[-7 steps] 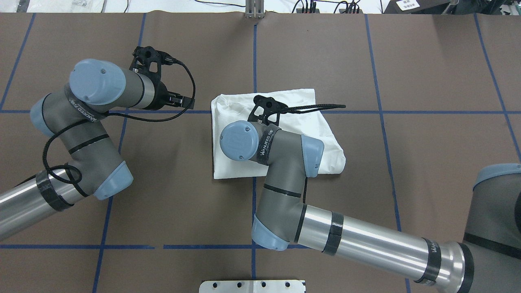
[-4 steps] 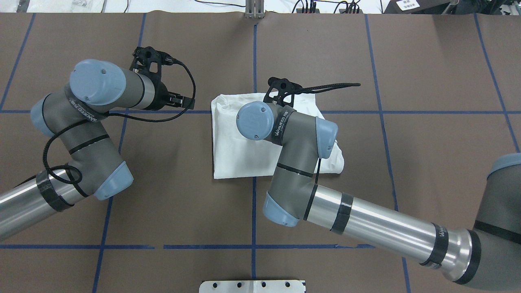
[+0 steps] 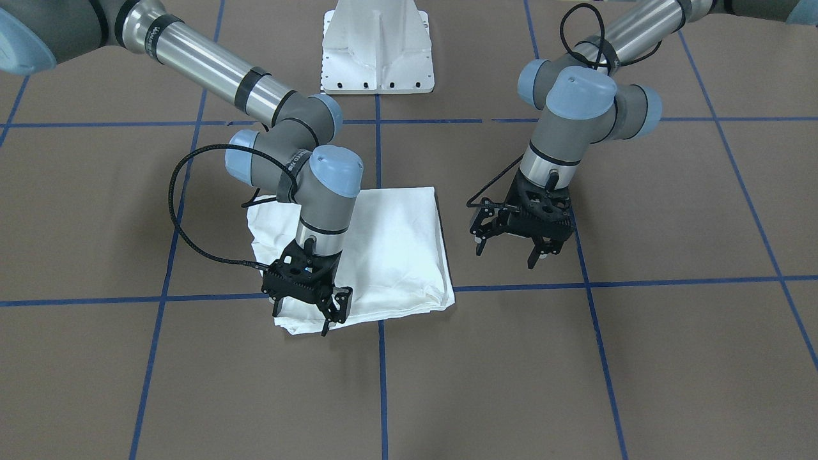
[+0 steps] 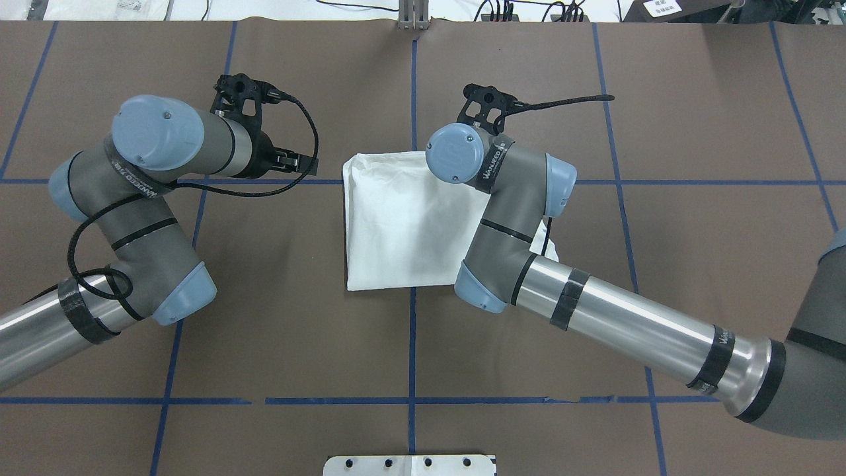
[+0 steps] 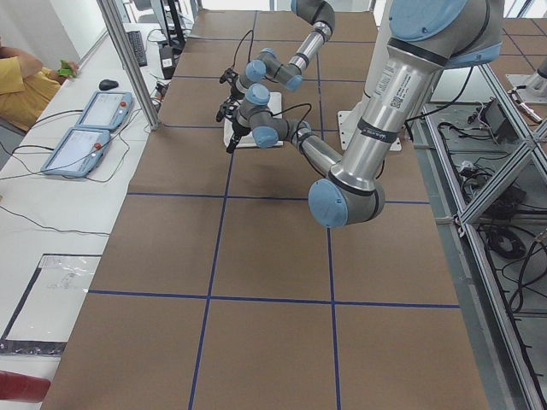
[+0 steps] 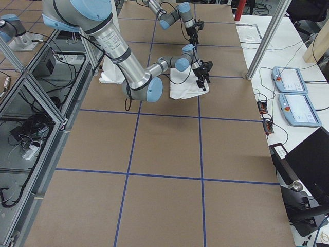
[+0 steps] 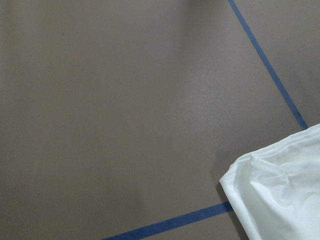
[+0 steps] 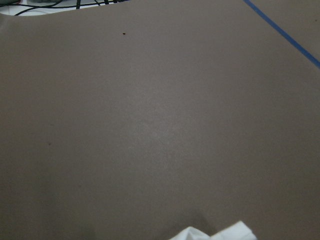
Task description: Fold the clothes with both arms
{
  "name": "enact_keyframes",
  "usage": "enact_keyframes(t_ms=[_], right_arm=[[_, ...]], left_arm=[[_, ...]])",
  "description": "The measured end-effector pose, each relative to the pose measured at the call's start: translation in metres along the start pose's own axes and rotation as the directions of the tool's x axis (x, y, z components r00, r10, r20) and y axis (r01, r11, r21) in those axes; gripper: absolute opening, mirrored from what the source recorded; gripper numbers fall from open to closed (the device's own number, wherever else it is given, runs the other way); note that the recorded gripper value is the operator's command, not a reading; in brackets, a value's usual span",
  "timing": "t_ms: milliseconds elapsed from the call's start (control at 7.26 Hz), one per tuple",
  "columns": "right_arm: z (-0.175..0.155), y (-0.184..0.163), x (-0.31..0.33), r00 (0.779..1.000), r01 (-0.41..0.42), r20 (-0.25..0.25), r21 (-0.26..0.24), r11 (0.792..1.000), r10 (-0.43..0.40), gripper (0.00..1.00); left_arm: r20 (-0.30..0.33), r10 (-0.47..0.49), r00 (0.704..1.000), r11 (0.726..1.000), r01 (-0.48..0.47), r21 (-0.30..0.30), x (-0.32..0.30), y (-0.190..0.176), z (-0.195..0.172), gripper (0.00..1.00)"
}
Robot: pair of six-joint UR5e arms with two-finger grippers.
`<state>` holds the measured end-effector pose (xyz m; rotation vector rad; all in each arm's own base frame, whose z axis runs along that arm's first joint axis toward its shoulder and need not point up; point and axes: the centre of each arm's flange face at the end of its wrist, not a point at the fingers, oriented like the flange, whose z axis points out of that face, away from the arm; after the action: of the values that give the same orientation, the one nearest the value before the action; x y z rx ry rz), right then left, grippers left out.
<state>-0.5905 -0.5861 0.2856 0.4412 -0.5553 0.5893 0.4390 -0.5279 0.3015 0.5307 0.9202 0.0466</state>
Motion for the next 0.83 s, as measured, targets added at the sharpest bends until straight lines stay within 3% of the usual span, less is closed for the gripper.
enact_keyframes(t_ms=[413, 688, 826], right_arm=[[-0.031, -0.046, 0.008, 0.998, 0.049, 0.054, -0.152, 0.987, -0.041, 1.00], [-0.067, -0.087, 0.070, 0.983, 0.181, 0.092, -0.271, 0.945, -0.162, 1.00], [-0.083, -0.110, 0.121, 0.964, 0.260, 0.142, -0.328, 0.908, -0.224, 1.00]], left_arm=[[-0.015, 0.000, 1.000, 1.000, 0.000, 0.003, 0.003, 0.001, -0.009, 1.00], [-0.050, 0.023, 0.999, 0.999, -0.024, -0.027, -0.010, 0.018, -0.035, 1.00], [-0.055, 0.063, 0.997, 0.997, -0.065, -0.039, -0.022, 0.030, -0.054, 1.00]])
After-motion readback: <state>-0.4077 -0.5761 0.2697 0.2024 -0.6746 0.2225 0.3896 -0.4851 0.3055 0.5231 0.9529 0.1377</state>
